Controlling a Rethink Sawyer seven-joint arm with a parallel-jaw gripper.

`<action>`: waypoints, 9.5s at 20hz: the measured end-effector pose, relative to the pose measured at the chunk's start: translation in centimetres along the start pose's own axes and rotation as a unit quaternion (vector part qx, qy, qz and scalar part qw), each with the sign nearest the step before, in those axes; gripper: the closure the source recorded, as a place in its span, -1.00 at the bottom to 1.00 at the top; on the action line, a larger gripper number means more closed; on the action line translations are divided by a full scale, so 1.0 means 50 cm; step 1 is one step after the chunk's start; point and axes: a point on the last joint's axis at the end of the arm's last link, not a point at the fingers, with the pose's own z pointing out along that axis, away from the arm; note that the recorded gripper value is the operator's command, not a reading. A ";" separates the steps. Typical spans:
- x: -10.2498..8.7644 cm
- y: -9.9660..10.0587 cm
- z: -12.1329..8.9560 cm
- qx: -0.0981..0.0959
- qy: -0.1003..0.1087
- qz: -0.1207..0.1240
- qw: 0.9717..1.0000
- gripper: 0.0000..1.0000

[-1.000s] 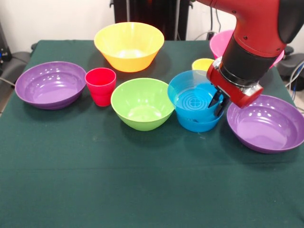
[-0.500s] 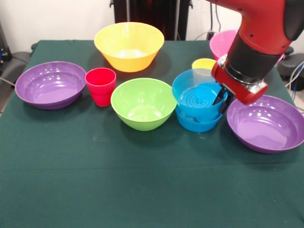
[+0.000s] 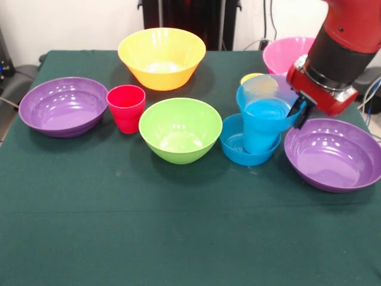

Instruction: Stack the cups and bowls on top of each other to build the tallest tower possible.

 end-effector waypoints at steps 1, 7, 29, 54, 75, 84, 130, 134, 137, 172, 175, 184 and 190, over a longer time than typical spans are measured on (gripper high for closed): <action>0.004 0.000 -0.001 0.000 0.001 0.000 1.000 1.00; -0.002 -0.012 0.008 -0.004 -0.001 0.011 1.000 1.00; -0.041 -0.052 0.026 -0.004 -0.009 0.033 0.999 1.00; -0.037 -0.042 0.028 -0.013 -0.024 0.029 0.999 1.00; -0.037 -0.042 0.028 -0.013 -0.024 0.029 0.999 1.00; -0.037 -0.042 0.028 -0.013 -0.024 0.029 0.999 1.00; -0.137 -0.096 0.033 -0.010 -0.013 0.067 0.998 -1.00; -0.139 -0.098 0.030 -0.007 -0.006 0.068 0.998 -1.00; -0.136 -0.097 0.027 -0.004 -0.001 0.067 0.998 -1.00; -0.203 -0.082 -0.050 -0.035 0.006 0.080 0.996 -1.00; -0.209 -0.080 -0.070 -0.044 0.006 0.082 0.996 -1.00; -0.212 -0.064 -0.135 -0.072 0.011 0.086 0.994 -1.00; -0.201 -0.063 -0.146 -0.068 0.026 0.085 0.994 -1.00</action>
